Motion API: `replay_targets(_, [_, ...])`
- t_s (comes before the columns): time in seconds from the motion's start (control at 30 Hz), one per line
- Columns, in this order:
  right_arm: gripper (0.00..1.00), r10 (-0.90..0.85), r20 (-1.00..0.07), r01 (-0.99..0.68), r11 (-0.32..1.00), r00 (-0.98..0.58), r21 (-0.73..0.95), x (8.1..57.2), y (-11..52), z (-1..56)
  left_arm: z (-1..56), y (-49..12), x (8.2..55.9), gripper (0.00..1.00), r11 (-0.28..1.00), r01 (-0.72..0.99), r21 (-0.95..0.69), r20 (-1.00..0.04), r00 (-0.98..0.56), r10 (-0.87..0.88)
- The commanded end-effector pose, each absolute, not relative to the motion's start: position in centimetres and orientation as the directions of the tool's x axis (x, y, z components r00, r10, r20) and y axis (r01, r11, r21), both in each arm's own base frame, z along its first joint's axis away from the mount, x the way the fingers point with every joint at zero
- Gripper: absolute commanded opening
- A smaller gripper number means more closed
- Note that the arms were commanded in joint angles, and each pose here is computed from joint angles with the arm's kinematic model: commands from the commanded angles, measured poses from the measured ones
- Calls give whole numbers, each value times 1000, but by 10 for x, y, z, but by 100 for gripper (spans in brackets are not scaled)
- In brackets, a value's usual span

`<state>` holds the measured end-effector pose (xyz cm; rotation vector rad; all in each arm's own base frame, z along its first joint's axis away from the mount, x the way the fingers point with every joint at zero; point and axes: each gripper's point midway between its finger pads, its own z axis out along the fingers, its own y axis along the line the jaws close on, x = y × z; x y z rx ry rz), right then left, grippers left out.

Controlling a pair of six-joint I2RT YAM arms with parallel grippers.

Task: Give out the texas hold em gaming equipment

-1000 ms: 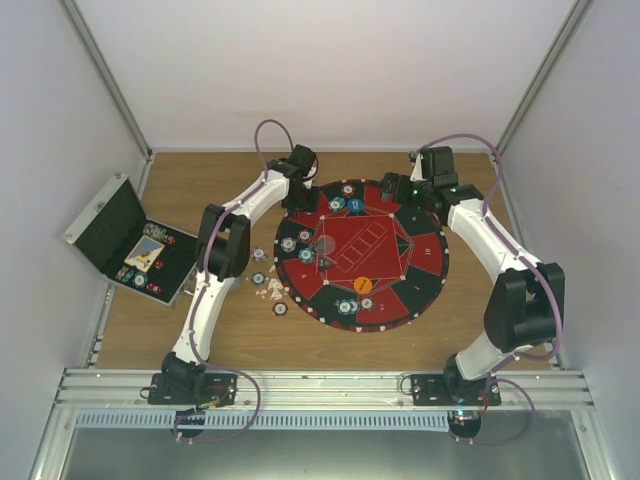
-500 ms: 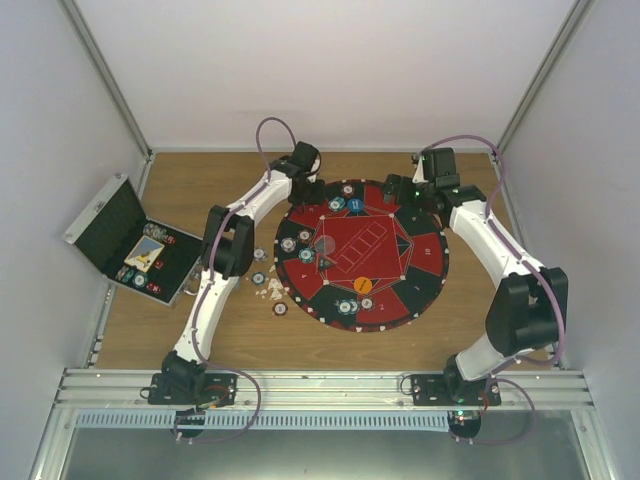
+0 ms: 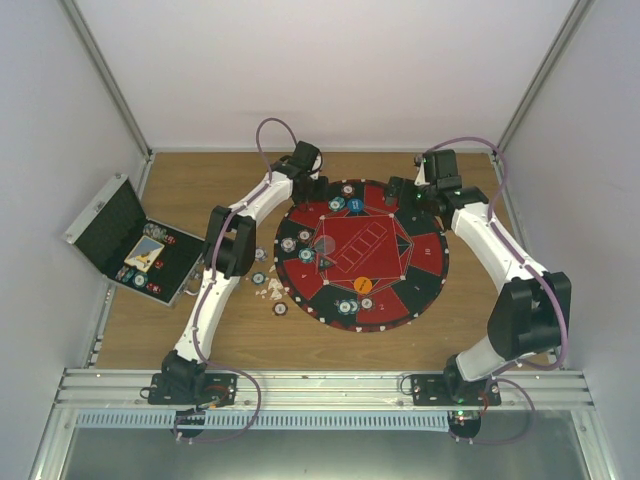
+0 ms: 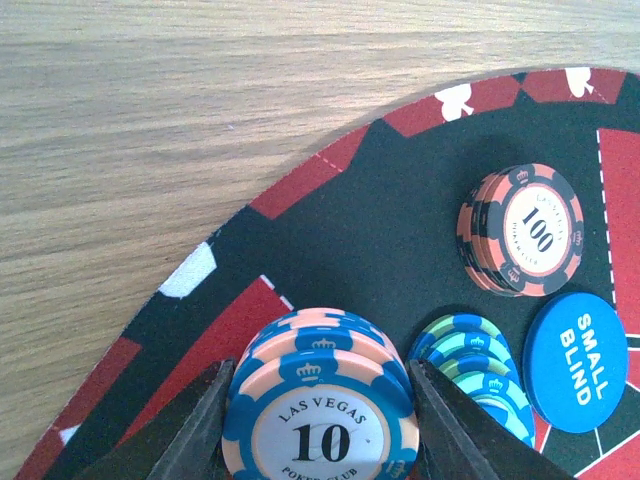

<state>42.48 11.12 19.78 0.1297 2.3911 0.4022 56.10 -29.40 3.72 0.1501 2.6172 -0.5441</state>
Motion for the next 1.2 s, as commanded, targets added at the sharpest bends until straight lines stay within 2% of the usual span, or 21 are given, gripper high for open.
replay_targets(0.0, [99,199,-625,-8,950,-755,313,418,111,198,2,-309,551,37,902,195,-385,-401,-916,27])
replay_targets(0.3, [99,198,-629,-11,950,-752,313,419,111,200,12,-311,549,56,894,202,-400,-402,-915,27])
replay_targets(0.5, [100,201,-640,-13,950,-742,313,418,110,205,20,-312,549,59,888,210,-410,-407,-913,28])
replay_targets(0.73, [100,203,-664,-26,948,-720,317,419,111,216,69,-298,564,66,904,226,-364,-509,-861,10])
replay_targets(0.87, [100,202,-675,-39,945,-709,324,420,113,221,111,-274,568,74,926,221,-304,-581,-814,4])
replay_targets(1.1, [100,189,-681,-74,939,-707,337,425,120,220,166,-212,527,84,966,180,-186,-648,-762,17])
replay_targets(1.17, [100,181,-676,-84,937,-714,339,428,123,217,151,-192,506,85,979,152,-133,-617,-786,38])
